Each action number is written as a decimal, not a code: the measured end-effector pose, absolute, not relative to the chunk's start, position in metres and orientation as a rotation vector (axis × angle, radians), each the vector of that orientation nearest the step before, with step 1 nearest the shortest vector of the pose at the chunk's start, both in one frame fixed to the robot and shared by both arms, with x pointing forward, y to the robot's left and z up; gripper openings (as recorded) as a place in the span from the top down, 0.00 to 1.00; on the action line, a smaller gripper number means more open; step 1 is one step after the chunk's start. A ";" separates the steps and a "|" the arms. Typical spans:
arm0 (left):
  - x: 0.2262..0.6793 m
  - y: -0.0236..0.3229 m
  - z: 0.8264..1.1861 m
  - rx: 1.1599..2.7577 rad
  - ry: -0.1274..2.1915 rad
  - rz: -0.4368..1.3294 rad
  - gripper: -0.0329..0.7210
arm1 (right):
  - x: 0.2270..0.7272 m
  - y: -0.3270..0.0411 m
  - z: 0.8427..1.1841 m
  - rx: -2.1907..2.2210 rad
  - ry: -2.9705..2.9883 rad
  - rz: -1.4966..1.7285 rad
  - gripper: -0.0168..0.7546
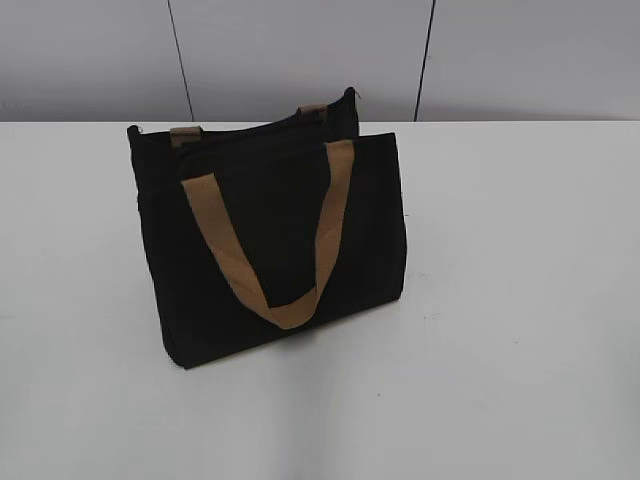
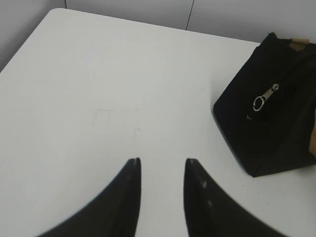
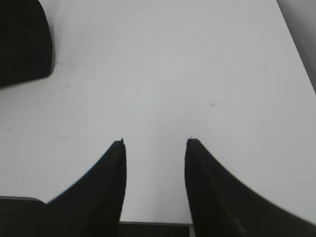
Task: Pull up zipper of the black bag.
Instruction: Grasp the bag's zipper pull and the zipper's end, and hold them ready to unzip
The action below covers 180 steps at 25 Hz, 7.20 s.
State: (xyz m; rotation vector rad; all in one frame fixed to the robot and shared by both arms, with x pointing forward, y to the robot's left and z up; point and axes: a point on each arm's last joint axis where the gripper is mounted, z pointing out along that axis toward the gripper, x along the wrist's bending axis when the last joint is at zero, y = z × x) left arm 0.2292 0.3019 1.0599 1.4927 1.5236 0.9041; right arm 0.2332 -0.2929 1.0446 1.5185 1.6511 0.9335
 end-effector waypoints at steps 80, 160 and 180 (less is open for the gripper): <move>0.457 0.204 0.879 1.696 1.025 0.654 0.42 | 0.233 -0.293 1.045 1.519 1.651 0.934 0.58; 0.443 0.216 1.041 1.464 0.826 0.923 0.95 | 0.233 -0.288 1.045 1.517 1.673 0.993 0.58; 0.443 0.214 1.042 1.497 0.789 0.931 0.95 | 0.392 -0.211 1.062 0.850 2.396 1.451 0.58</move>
